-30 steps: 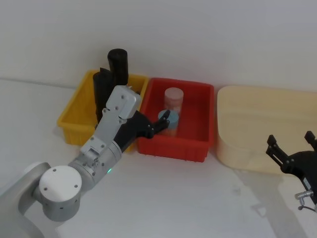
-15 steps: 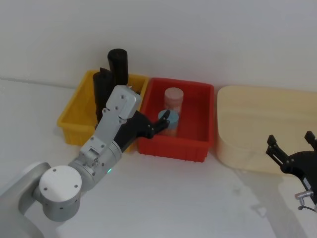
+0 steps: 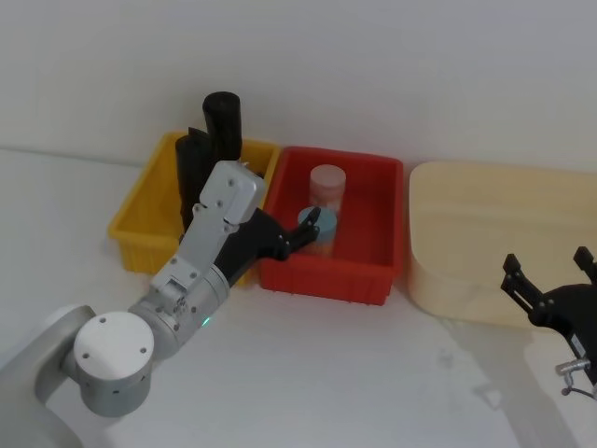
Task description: Pick up the garbage bag with the one hand and transfer it to the other hand.
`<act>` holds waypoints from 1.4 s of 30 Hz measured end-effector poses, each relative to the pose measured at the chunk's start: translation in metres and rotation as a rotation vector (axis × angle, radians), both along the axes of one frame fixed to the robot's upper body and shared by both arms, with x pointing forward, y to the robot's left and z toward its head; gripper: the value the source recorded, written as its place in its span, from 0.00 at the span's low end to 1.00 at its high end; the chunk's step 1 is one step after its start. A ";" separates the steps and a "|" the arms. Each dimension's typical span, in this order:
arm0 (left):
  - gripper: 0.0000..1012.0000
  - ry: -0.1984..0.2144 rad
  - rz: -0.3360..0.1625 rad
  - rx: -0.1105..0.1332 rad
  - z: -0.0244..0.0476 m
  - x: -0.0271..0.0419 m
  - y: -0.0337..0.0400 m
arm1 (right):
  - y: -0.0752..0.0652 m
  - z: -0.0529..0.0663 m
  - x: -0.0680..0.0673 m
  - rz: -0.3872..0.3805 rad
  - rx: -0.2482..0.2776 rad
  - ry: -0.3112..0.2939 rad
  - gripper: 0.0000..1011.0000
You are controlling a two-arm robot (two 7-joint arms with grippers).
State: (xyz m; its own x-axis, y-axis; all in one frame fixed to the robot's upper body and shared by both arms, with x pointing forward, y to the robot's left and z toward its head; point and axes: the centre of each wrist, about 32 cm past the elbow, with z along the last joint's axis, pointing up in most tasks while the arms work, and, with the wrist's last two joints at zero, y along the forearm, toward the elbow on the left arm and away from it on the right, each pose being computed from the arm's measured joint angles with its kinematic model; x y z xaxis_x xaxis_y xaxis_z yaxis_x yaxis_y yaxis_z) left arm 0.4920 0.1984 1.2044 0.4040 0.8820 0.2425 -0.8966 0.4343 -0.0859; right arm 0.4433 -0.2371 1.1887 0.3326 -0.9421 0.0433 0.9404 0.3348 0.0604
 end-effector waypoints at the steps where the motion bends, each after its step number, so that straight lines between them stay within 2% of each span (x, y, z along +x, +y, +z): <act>1: 0.99 0.000 0.000 0.000 0.0000 0.0000 0.0000 | 0.000 0.000 0.000 0.000 0.000 0.000 0.99; 42: 0.99 0.000 0.000 0.000 0.0000 0.0000 0.0000 | 0.000 0.000 0.000 0.000 0.000 0.000 0.99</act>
